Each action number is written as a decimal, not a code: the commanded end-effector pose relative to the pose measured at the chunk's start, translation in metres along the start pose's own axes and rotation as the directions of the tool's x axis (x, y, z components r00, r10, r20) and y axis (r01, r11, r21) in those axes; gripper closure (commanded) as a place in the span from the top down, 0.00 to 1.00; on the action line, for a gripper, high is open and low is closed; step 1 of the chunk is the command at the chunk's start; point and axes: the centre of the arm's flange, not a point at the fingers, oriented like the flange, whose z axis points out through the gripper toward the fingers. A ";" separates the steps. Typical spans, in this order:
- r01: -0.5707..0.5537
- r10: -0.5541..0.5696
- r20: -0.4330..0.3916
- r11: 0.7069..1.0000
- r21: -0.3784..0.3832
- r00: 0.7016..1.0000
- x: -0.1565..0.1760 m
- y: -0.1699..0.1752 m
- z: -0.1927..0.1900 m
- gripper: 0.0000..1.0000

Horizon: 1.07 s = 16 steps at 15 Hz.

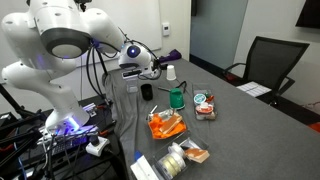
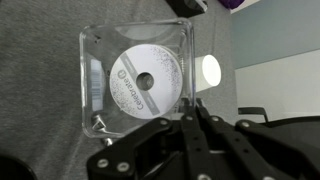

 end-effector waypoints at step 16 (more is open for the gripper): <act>-0.045 -0.079 0.483 0.970 0.240 0.872 -0.003 0.069 0.015 0.01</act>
